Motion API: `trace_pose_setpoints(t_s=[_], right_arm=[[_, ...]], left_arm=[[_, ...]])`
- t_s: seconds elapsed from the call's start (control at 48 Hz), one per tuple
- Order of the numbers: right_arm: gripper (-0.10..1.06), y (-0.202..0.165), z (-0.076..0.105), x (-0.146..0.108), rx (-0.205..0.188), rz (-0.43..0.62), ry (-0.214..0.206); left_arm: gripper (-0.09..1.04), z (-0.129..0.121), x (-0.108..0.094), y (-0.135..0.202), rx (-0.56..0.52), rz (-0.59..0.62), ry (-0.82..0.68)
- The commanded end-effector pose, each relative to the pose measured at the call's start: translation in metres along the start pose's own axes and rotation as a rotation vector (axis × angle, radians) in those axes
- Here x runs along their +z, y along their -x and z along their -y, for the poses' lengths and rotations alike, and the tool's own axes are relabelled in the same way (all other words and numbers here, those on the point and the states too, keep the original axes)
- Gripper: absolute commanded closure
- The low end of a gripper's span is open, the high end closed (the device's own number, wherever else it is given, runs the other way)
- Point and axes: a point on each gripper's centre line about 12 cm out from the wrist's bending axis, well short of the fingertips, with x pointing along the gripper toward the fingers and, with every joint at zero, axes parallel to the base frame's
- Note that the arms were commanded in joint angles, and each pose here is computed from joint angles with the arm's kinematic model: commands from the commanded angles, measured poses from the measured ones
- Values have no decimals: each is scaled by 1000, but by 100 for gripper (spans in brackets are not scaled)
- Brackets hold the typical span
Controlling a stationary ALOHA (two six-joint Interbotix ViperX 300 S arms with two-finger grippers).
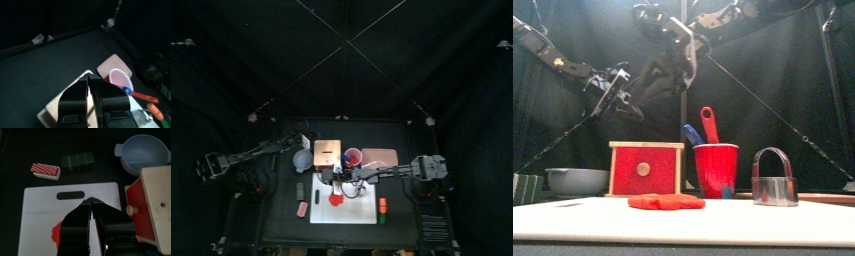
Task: Get the cutter from the drawer then cut the dough then place the extra dough in the bowl
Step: Cut the dough
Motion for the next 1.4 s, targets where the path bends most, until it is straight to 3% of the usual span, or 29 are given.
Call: trace_pose_setpoints(t_s=[0.021,0.188,0.354,0.625,0.792,1.0,1.146,1.396], right_arm=[[50,35,-2,-2,9,87,-11],[50,61,-3,-32,16,87,-27],[50,95,-1,-65,22,94,-82],[47,137,6,-118,22,95,-147],[37,137,10,-138,5,79,-171],[19,122,9,-149,-1,28,-149],[13,113,7,-152,-1,-3,-142],[13,94,-1,-149,19,-46,-44]], left_arm=[[51,18,-3,12,-79,19,-36],[51,38,-24,24,-184,-11,-84],[51,60,-43,32,-297,-40,-128],[51,71,-61,37,-377,-62,-133],[51,77,-74,33,-396,-106,-142],[49,84,-96,20,-408,-178,-133],[40,87,-111,7,-403,-219,-114],[28,87,-124,-9,-378,-260,-106]])
